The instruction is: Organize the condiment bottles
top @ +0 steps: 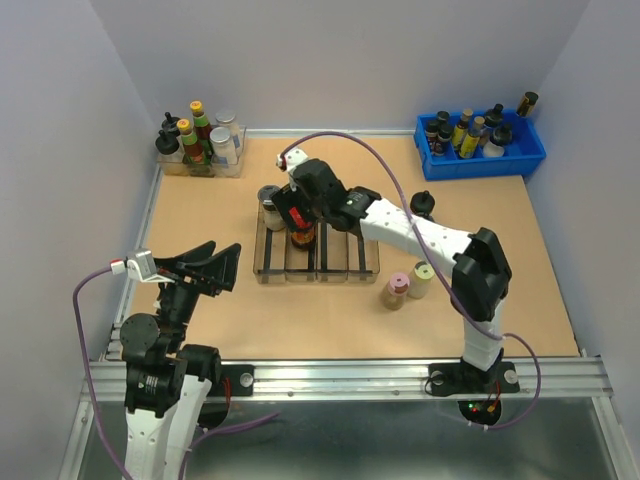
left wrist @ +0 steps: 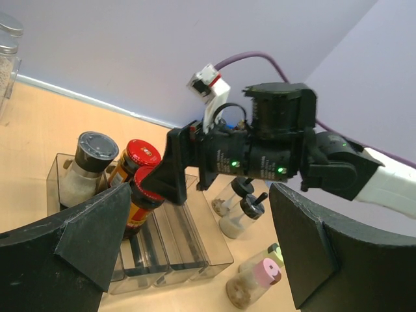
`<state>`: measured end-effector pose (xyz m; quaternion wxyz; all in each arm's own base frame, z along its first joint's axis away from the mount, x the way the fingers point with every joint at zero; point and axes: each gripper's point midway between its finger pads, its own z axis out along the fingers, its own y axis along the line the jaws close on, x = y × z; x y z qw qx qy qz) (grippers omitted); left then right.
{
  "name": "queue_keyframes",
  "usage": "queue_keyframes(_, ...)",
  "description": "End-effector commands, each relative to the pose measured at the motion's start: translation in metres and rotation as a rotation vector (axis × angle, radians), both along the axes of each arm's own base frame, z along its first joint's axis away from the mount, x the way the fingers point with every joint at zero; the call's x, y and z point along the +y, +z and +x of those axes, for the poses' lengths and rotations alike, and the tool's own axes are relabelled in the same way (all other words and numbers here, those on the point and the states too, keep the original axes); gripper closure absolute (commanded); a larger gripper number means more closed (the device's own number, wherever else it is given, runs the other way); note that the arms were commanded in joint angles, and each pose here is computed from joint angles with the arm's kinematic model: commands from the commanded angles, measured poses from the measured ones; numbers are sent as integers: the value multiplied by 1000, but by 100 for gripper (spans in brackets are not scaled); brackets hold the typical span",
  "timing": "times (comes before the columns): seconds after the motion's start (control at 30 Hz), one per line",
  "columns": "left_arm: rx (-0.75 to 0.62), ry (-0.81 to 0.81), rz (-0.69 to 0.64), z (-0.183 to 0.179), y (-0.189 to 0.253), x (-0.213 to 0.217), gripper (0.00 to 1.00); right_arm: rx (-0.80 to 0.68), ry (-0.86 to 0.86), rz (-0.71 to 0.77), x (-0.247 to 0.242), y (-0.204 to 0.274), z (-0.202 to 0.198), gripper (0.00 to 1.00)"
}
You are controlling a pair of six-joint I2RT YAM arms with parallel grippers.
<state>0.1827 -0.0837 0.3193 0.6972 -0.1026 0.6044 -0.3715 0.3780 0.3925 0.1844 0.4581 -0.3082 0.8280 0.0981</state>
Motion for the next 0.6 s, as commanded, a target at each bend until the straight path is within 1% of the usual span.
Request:
queue_keyframes(0.0,-92,-1,3,-10,30,1,1,-132,-43,184,-6,87,-2,0)
queue_keyframes(0.03,-91,-1,5,-9,30,1,1,-138,-48,197,-10,94,-5,0)
queue_keyframes(0.07,-94,-1,8,-9,33,1,1,-129,-62,196,-16,91,-9,0)
queue_keyframes(0.1,-98,-1,7,-10,35,1,1,-155,-82,233,-29,112,-16,0)
queue_keyframes(0.13,-97,0,7,-9,35,1,1,-164,-113,245,-39,118,-19,0)
queue_keyframes(0.17,-94,-4,5,-9,36,0,1,-152,-196,218,-59,100,-21,0)
queue_keyframes(0.23,-100,-11,0,-9,37,-1,1,-189,-291,237,-94,113,-32,0)
queue_keyframes(0.27,-88,-21,-3,-7,33,-3,1,-201,-402,189,-122,96,-34,0)
queue_keyframes(0.3,-106,-25,-8,-7,38,-3,1,-205,-456,169,-139,88,-36,0)
queue_keyframes(0.33,-105,-37,-10,-6,36,-6,1,-202,-502,162,-153,82,-38,0)
queue_keyframes(0.37,-87,-44,-10,-1,30,-7,1,-193,-564,195,-171,85,-43,0)
queue_keyframes(0.4,-98,-63,-12,0,32,-11,1,-168,-620,172,-194,66,-41,0)
queue_keyframes(0.47,-90,-97,-22,5,30,-17,1,-164,-713,201,-228,63,-38,0)
queue_keyframes(0.57,-76,-119,-32,9,27,-21,1,-168,-772,180,-255,57,-35,0)
